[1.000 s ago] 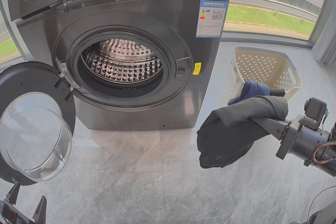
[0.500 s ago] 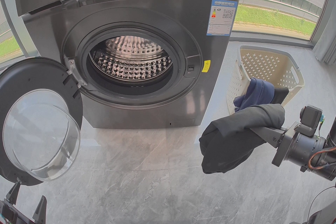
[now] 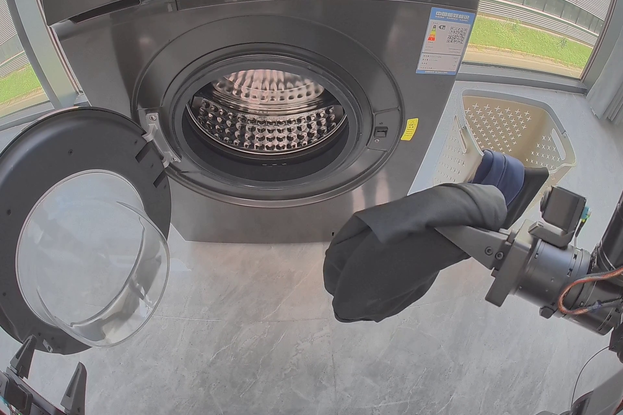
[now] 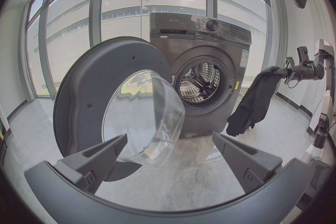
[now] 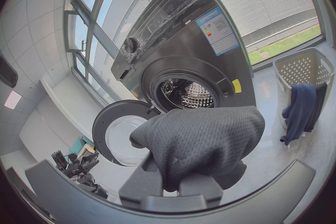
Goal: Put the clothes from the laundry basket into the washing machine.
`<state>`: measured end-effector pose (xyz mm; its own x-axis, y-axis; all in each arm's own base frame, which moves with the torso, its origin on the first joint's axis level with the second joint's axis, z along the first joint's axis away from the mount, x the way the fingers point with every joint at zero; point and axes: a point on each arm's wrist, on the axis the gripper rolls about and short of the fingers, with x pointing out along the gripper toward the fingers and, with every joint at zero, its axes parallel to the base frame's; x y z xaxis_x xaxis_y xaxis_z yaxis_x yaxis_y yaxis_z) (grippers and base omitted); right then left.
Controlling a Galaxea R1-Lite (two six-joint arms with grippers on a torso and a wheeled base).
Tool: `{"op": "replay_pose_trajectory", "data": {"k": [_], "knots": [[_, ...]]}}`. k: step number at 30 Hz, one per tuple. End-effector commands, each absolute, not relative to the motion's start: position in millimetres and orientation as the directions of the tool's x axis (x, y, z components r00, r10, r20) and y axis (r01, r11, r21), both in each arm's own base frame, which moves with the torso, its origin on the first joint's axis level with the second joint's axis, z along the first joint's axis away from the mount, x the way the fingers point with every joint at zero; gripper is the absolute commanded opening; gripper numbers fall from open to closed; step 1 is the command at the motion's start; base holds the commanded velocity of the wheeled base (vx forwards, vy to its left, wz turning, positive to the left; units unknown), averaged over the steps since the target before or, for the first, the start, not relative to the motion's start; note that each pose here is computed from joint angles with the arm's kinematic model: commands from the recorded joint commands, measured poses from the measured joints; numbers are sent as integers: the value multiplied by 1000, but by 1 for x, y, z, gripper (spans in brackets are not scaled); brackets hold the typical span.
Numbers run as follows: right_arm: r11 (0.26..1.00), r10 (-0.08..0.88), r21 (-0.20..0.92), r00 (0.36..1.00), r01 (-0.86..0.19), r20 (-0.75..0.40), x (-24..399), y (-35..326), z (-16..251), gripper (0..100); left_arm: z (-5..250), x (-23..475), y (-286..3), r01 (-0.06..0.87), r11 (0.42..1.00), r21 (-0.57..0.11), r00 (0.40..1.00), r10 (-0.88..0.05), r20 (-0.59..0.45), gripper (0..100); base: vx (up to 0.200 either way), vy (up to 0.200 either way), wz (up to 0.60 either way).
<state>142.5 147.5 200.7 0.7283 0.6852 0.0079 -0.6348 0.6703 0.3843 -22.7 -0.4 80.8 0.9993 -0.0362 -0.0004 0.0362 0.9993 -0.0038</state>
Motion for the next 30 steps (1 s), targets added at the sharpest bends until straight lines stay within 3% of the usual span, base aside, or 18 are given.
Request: {"op": "replay_pose_trajectory", "data": {"k": [1, 12, 13, 15, 17, 18, 19, 21, 24, 30], "knots": [[663, 693, 383, 721, -643, 12, 153, 164, 197, 0, 76, -22, 0, 37, 999, -6, 999, -37, -5, 100, 0, 0, 0], [672, 690, 381, 724, -636, -8, 171, 192, 188, 0, 76, -23, -1, 41, 999, 20, 999, -41, 2, 100, 0, 0, 0], [685, 677, 379, 736, -621, -18, 174, 195, 185, 0, 84, -25, -1, 46, 999, 10, 998, -46, 44, 100, 0, 0, 0], [698, 663, 381, 748, -606, -26, 175, 201, 183, 0, 124, -36, -2, 80, 997, -9, 980, -77, 186, 100, 0, 0, 0], [695, 662, 385, 749, -607, -15, 178, 206, 185, 0, 153, -38, -3, 142, 990, -25, 968, -133, 213, 100, 0, 0, 0], [695, 662, 385, 749, -607, -15, 178, 206, 185, 0, 153, -38, -3, 142, 990, -25, 968, -133, 213, 100, 0, 0, 0], [683, 663, 390, 748, -618, 23, 182, 214, 190, 0, 157, -29, -5, 228, 974, -20, 963, -222, 154, 100, 0, 0, 0], [666, 668, 395, 742, -633, 62, 187, 224, 193, 0, 152, -18, -7, 305, 951, -46, 951, -302, 67, 100, 0, 0, 0], [648, 670, 398, 734, -650, 107, 194, 235, 192, 0, 149, 0, -9, 383, 920, -78, 921, -387, -38, 100, 0, 0, 0], [617, 678, 404, 717, -675, 163, 195, 247, 195, 0, 152, 30, -13, 522, 845, -114, 832, -534, -149, 100, 0, 0, 0]]}}
